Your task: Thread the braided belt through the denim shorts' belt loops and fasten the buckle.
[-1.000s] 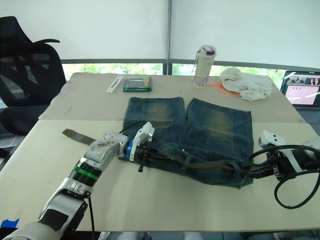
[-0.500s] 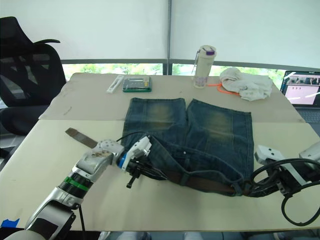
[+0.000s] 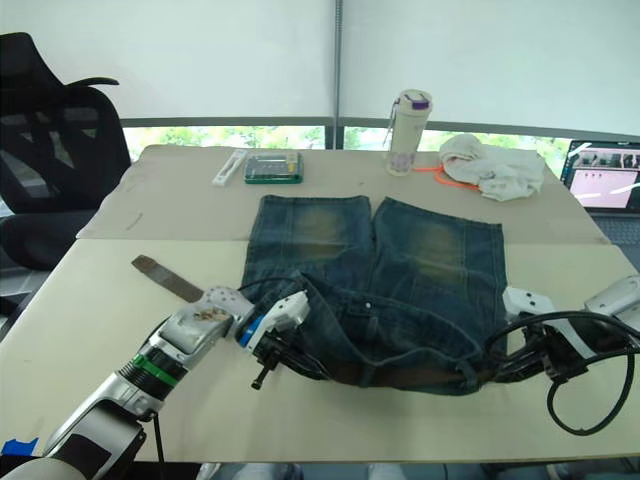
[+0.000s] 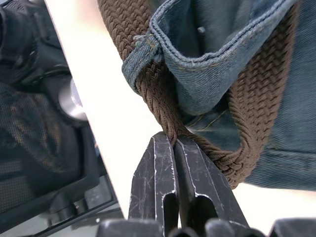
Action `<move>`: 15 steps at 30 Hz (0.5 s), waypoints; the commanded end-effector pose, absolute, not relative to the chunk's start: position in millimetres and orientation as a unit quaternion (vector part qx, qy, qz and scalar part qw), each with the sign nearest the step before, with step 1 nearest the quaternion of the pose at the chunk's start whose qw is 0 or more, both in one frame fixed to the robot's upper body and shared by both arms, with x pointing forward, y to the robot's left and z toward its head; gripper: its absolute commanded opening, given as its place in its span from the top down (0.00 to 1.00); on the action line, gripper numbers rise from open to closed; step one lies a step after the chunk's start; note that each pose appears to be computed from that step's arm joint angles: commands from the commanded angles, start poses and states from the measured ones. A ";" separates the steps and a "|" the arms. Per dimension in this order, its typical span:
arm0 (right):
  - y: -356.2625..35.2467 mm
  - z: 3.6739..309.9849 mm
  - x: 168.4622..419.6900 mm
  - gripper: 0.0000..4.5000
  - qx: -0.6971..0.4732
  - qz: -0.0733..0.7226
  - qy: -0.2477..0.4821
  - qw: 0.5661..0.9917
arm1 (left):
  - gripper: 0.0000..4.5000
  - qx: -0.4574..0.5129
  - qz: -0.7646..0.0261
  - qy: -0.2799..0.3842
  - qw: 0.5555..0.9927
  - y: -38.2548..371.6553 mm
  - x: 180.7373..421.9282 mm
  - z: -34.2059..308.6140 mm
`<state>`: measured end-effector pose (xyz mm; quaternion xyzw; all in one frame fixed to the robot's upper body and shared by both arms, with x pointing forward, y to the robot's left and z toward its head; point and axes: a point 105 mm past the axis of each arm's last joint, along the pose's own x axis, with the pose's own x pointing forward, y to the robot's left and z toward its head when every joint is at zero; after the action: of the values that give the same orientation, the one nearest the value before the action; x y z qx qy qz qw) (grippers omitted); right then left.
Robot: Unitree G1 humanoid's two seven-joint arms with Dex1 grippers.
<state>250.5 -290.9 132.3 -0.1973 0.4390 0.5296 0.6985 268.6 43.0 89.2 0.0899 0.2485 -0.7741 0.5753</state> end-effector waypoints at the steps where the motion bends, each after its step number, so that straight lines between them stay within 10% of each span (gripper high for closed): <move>1: -296.9 151.5 252.4 1.00 -0.198 0.534 0.426 0.703 | 0.99 0.073 -0.773 0.250 0.578 48.8 271.7 98.5; 8: -296.3 150.4 268.6 1.00 -0.260 0.524 0.367 0.724 | 0.99 0.055 -0.777 0.239 0.580 47.0 272.9 105.4; 15: -308.4 177.3 260.4 0.45 -0.288 0.505 0.343 0.738 | 1.00 0.046 -0.768 0.233 0.594 41.6 275.9 104.6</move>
<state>263.5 -307.8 155.4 -0.2761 0.3639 0.4972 0.7376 273.5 41.7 97.6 0.0463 0.2445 -0.7689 0.5889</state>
